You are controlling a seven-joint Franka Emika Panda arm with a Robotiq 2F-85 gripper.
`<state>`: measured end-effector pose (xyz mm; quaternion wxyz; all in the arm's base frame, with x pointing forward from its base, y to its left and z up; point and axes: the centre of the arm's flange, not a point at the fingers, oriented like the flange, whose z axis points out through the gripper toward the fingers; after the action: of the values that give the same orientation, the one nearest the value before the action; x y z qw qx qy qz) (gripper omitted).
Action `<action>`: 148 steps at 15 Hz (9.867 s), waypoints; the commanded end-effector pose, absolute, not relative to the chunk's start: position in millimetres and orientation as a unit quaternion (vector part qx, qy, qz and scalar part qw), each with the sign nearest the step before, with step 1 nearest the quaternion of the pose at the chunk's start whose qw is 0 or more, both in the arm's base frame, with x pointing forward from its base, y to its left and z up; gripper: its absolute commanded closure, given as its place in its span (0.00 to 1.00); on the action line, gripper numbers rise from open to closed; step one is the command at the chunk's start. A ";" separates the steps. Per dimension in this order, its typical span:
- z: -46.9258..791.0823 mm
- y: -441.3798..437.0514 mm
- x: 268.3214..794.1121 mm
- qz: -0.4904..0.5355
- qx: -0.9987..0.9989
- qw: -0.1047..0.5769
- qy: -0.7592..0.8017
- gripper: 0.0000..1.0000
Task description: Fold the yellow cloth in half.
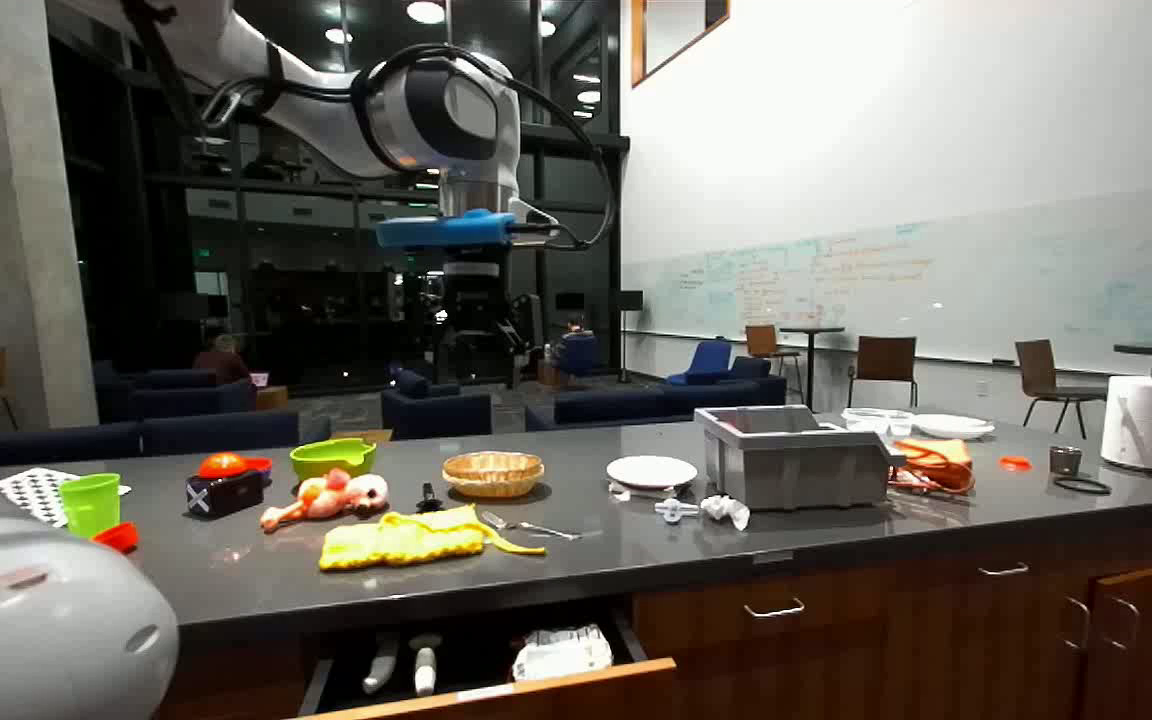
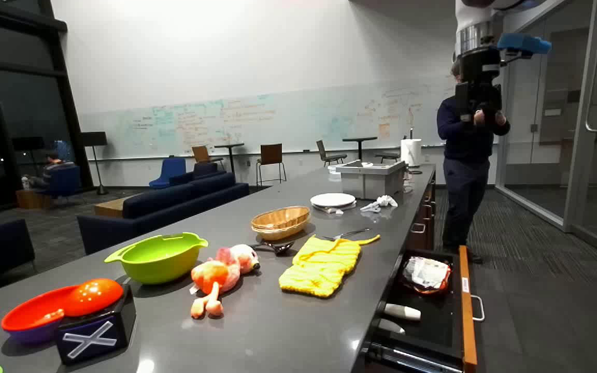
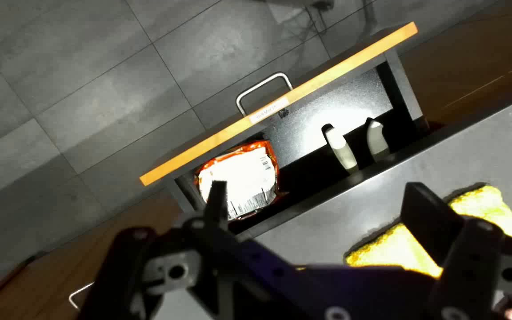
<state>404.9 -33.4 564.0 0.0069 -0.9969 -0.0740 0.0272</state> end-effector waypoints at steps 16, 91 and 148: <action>533.7 -19.2 454.8 -0.090 -0.981 0.083 -0.151 0.00; 250.4 144.1 582.8 -0.098 -0.874 0.061 -0.473 0.00; 303.4 220.3 502.6 0.034 -0.835 0.170 -0.522 0.99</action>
<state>479.3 208.2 305.7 0.1562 -0.8345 -0.5275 0.0311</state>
